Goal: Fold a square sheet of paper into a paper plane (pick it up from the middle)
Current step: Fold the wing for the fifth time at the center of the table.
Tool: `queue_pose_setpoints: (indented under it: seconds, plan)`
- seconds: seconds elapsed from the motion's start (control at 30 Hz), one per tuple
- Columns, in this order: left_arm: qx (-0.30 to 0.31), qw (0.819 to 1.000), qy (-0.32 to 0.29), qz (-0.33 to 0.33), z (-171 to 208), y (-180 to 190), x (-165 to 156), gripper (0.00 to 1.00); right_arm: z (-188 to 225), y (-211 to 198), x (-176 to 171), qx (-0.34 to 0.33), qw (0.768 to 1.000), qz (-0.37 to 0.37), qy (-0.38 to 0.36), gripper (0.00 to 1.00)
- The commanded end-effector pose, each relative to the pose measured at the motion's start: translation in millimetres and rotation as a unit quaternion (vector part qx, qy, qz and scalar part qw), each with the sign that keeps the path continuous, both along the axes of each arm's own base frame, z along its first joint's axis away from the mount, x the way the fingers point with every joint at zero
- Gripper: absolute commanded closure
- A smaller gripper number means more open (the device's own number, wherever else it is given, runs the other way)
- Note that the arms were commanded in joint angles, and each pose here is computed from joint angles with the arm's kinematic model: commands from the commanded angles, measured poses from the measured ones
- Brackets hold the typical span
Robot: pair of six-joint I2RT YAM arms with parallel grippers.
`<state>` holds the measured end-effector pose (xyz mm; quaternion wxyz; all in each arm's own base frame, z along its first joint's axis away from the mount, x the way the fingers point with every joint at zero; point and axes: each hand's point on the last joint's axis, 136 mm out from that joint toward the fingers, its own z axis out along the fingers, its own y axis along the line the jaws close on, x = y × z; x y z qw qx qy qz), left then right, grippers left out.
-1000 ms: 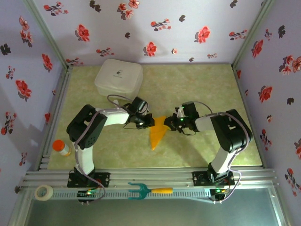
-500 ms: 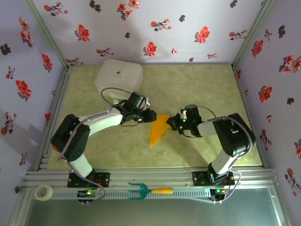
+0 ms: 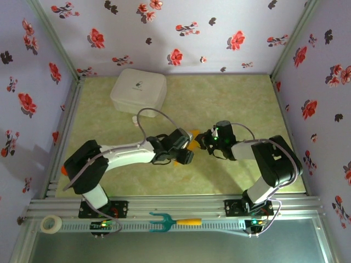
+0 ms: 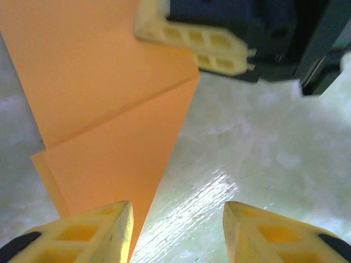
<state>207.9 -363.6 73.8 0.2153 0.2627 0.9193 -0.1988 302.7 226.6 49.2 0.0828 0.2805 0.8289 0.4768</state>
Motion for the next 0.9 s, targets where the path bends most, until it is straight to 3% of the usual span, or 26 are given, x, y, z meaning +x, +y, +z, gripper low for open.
queue_pose_setpoints:
  seconds: [0.0,0.37,0.87]
  plan:
    - [0.078,0.995,-0.054,-0.006,-8,10,9,0.52,3,0,0,0.003,1.0,-0.009,-0.003,0.99]
    - [0.173,0.978,-0.111,-0.024,-23,11,7,0.51,6,2,1,0.009,1.0,-0.008,-0.004,0.99]
    - [0.2,0.972,-0.12,-0.029,-30,13,8,0.62,6,3,1,0.014,1.0,-0.007,-0.003,0.99]
